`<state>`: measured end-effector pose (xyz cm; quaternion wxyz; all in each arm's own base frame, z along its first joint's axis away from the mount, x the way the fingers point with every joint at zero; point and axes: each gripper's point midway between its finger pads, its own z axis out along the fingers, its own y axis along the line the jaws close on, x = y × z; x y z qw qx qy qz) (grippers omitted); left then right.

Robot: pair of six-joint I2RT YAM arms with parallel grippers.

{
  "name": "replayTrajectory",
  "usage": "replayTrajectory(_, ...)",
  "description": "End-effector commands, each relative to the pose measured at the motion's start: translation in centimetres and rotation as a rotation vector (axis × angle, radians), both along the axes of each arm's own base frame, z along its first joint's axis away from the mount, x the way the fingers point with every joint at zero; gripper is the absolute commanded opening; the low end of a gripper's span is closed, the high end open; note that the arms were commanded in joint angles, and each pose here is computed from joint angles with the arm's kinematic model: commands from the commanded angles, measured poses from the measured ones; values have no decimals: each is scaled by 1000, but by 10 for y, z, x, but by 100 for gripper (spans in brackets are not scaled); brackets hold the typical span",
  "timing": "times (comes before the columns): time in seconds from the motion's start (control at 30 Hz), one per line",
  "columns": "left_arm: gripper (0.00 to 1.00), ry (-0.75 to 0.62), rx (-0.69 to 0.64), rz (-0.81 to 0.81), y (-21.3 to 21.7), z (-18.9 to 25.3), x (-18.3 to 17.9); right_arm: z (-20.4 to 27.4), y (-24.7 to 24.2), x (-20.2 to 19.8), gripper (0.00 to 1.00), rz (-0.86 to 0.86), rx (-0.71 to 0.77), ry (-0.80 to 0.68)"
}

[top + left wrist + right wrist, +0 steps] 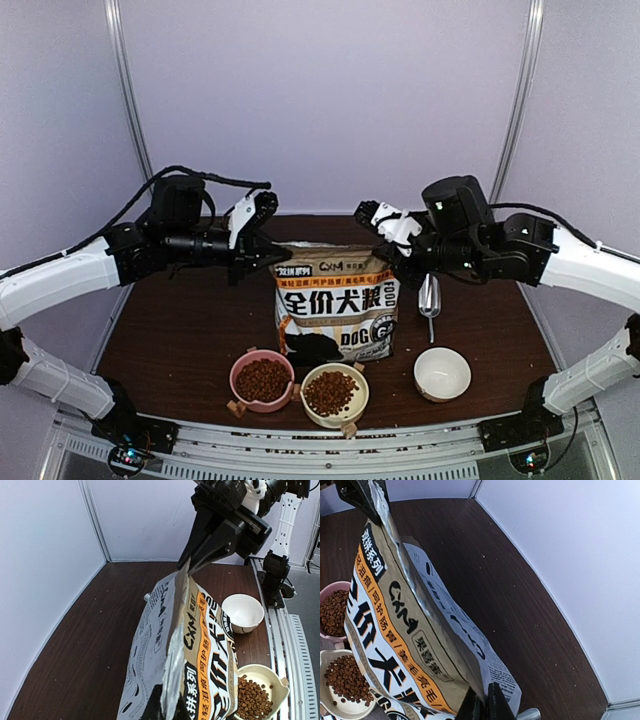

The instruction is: Serve the pet food

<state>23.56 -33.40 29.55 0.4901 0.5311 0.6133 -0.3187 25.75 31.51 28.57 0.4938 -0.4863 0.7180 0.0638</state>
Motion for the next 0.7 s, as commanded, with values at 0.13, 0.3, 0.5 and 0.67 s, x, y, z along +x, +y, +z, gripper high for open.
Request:
replayTrajectory(0.13,0,-57,-35,81,25,26,10,-20,-116,31,6,-380,-291,-40)
replayTrajectory(0.3,0,-57,-33,77,24,26,10,-15,-136,33,7,-444,-307,-56)
replayTrajectory(0.5,20,-36,-28,44,22,29,5,0,-134,19,23,-410,-192,-32)
replayTrajectory(0.67,53,-34,-103,16,23,60,-8,25,-118,1,43,-315,-12,21)
